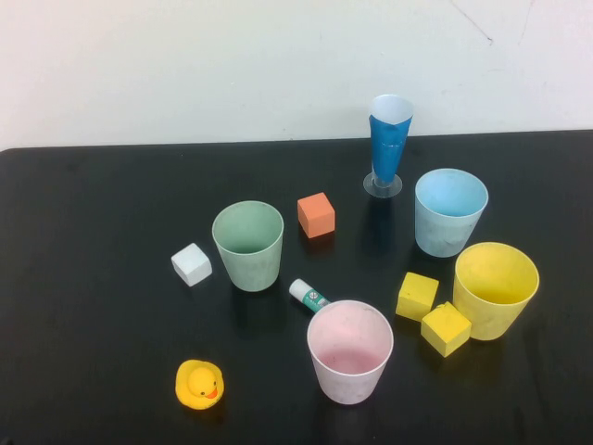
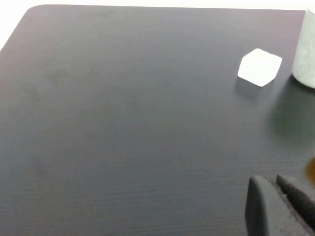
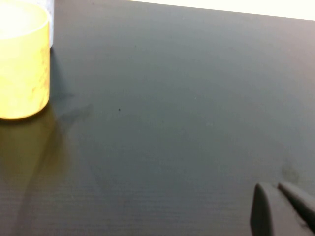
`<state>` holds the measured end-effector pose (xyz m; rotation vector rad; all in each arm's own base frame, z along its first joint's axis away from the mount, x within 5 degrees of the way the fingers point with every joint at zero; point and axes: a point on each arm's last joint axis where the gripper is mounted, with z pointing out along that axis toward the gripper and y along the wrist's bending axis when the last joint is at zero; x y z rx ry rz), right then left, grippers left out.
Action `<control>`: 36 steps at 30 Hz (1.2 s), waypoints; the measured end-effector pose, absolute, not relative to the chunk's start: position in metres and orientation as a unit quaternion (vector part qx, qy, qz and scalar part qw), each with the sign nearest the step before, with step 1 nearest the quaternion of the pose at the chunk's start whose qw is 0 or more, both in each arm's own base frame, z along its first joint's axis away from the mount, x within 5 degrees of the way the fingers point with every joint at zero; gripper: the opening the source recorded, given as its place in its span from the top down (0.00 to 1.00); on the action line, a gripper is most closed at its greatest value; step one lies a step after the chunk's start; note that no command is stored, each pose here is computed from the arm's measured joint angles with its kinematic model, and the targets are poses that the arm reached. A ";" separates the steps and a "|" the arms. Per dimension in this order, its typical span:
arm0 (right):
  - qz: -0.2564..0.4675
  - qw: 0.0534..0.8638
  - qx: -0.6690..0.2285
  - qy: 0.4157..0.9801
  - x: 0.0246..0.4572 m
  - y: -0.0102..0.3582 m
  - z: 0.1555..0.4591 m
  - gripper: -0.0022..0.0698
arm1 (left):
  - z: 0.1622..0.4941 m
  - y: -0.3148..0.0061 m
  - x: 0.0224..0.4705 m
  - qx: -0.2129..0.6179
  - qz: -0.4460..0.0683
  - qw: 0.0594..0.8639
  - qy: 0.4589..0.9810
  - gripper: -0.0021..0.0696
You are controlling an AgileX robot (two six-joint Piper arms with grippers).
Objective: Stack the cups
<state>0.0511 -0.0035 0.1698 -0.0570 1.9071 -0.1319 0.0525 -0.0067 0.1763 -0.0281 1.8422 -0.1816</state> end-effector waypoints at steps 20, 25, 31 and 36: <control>-0.056 0.577 -0.024 0.815 0.051 -0.004 0.170 0.97 | 0.176 -0.006 0.053 -0.009 -0.073 0.602 0.795 0.97; -0.056 0.577 -0.024 0.815 0.051 -0.004 0.170 0.97 | 0.176 -0.006 0.053 -0.005 -0.067 0.602 0.795 0.97; -0.061 0.623 -0.023 0.779 0.054 -0.004 0.178 0.97 | 0.181 -0.006 0.054 -0.003 -0.066 0.625 0.778 0.97; -0.070 0.727 -0.021 0.683 0.056 -0.004 0.204 0.97 | 0.210 -0.005 0.056 -0.004 -0.075 0.740 0.668 0.97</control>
